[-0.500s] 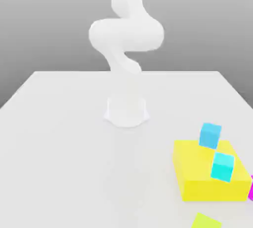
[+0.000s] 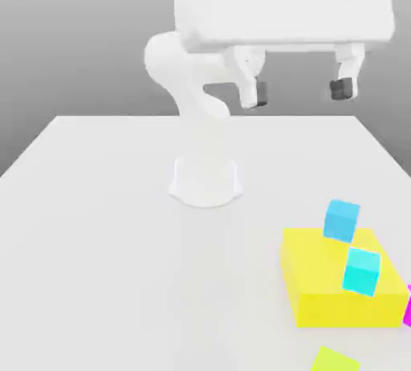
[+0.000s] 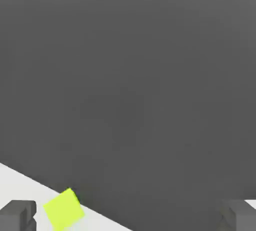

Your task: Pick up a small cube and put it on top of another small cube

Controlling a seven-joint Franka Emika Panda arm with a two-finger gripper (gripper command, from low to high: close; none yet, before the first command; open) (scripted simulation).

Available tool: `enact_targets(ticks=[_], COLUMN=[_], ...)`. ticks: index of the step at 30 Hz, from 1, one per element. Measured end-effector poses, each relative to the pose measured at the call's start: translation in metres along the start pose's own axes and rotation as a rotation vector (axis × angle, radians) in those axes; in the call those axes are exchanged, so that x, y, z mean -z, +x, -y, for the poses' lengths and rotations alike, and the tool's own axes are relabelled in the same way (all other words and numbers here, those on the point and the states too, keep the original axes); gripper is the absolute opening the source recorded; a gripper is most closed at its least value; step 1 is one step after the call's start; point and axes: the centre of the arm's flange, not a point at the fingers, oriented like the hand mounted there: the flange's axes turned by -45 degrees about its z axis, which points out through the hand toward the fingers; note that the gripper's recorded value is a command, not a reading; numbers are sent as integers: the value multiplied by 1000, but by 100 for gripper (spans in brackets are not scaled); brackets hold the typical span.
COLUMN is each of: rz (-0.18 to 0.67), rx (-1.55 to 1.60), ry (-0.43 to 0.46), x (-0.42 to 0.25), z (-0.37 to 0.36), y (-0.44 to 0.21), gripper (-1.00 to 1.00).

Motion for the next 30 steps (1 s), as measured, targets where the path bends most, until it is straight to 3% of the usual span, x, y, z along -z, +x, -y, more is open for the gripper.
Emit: enact_targets(ticks=[14, 19, 20, 26, 30], rz=[308, 341, 341, 343, 343], rx=[424, 471, 471, 471, 472], ry=[146, 160, 160, 161, 161], x=[-242, -315, -323, -327, -288], z=[77, 90, 90, 91, 88], y=[-39, -68, -71, -73, -57], gripper=[0, 0, -100, -100, -100])
